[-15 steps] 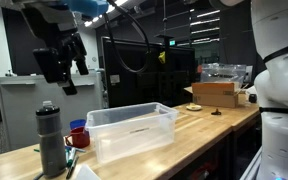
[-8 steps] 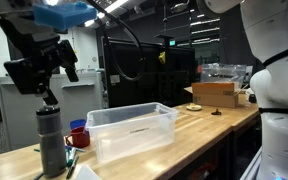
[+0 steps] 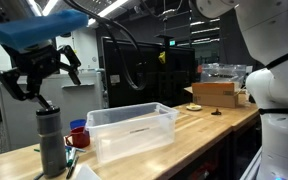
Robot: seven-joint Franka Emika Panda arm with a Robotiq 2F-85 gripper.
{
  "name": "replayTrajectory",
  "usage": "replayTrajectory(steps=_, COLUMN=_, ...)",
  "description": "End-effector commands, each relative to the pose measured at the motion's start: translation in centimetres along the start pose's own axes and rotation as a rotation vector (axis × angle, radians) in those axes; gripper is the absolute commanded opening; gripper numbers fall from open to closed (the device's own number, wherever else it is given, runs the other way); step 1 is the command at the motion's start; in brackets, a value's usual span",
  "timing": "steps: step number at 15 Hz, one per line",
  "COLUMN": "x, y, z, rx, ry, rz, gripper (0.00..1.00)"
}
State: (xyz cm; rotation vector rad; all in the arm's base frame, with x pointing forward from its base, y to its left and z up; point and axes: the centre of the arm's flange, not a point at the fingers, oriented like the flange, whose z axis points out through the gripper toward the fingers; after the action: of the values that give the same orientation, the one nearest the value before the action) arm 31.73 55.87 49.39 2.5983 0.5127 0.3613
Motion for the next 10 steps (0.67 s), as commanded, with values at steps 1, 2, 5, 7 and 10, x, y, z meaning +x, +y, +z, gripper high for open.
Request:
replayTrajectory(steps=1, x=1.0, y=-1.6, z=-0.3, rx=-0.017, ry=-0.031, rz=0.108, gripper=1.0)
replayTrajectory(steps=2, x=1.1, y=-1.9, z=-0.2, rx=-0.02, ry=-0.031, rz=0.122, gripper=1.0)
replayTrajectory(steps=5, x=1.4, y=-2.9, z=-0.3, rx=0.015, ry=-0.017, rz=0.15, gripper=1.0)
replayTrajectory(steps=7, x=1.5, y=-3.5, z=-0.8, rx=0.056, ry=-0.008, rz=0.153, gripper=1.0)
replayTrajectory(steps=10, x=1.6, y=-4.0, z=-1.6, rx=0.132, ry=0.012, rz=0.159, gripper=1.0)
